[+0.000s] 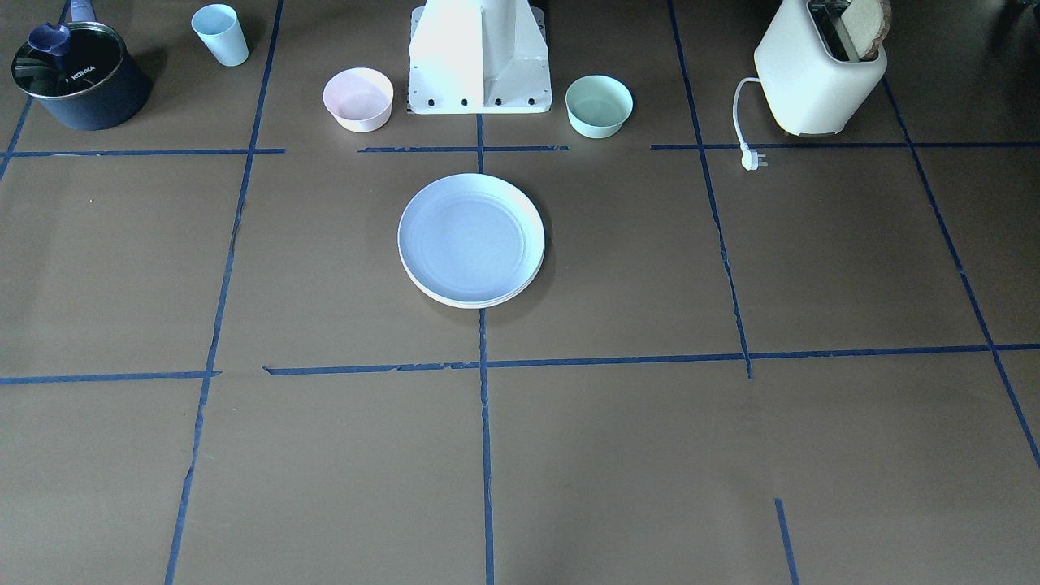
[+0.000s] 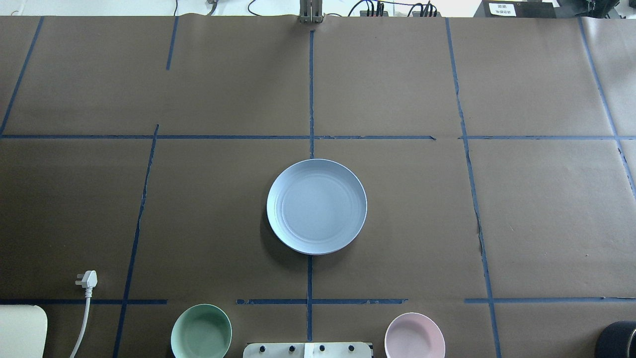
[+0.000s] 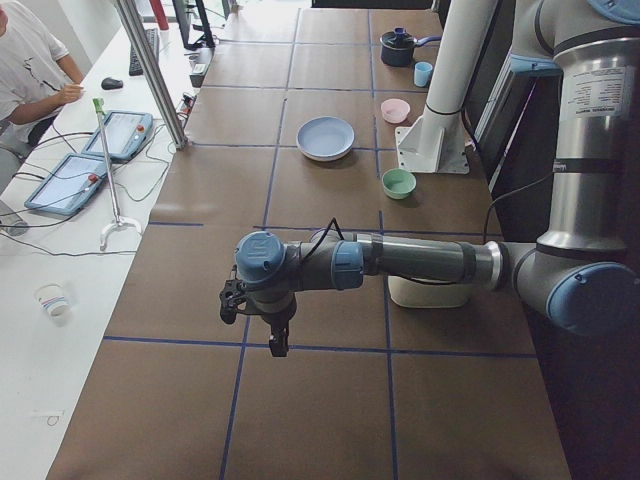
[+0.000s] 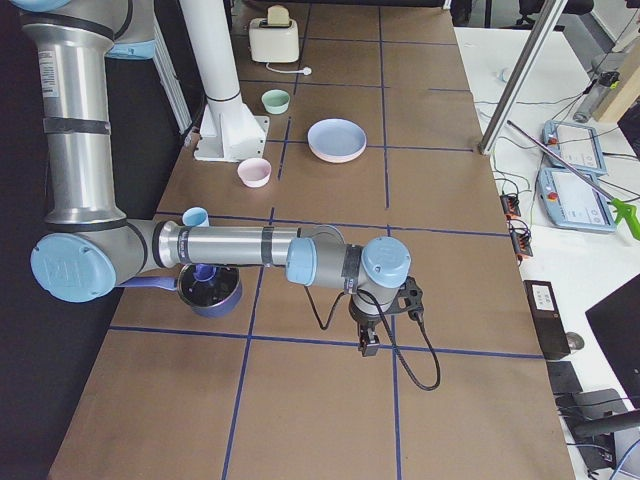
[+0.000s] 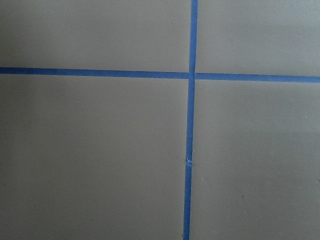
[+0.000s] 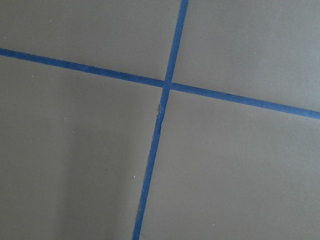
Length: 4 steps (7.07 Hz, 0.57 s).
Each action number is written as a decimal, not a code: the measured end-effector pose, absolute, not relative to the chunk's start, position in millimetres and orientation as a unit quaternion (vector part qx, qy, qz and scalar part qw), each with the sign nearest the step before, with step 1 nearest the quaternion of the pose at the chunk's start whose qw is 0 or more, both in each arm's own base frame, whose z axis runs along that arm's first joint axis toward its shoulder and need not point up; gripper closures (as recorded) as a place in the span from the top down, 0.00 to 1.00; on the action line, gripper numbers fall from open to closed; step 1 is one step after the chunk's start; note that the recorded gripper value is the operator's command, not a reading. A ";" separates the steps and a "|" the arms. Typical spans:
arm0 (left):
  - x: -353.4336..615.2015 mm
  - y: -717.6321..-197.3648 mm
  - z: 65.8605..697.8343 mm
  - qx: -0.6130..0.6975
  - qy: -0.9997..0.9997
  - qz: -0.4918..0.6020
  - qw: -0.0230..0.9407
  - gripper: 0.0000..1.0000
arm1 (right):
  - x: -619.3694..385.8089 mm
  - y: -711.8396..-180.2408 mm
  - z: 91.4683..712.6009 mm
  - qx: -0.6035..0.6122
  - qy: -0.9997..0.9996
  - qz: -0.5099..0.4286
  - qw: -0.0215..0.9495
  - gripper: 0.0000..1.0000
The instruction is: Stack three plates with pink and blue
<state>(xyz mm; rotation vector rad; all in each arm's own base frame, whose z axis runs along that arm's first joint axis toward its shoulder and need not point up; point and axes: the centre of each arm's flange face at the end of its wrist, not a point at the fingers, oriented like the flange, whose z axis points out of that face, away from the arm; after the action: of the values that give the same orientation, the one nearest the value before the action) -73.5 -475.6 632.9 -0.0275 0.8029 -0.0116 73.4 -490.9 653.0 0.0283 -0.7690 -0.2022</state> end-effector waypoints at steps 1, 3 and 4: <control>-73.7 -476.4 626.7 -0.007 0.391 -0.003 0.921 1.00 | 73.3 -490.2 657.2 0.010 -0.375 -0.097 0.922 1.00; -73.4 -471.4 614.0 0.005 0.390 0.002 0.921 1.00 | 73.2 -488.9 667.9 -0.001 -0.377 -0.092 0.922 1.00; -72.9 -467.1 609.6 0.008 0.390 0.004 0.921 1.00 | 73.1 -488.5 669.9 -0.002 -0.378 -0.092 0.921 1.00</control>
<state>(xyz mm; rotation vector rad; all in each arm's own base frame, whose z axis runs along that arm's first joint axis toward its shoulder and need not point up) -72.9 -467.1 609.6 0.0170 0.8018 0.0078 73.1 -488.5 669.9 -0.0047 -0.7760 -0.1882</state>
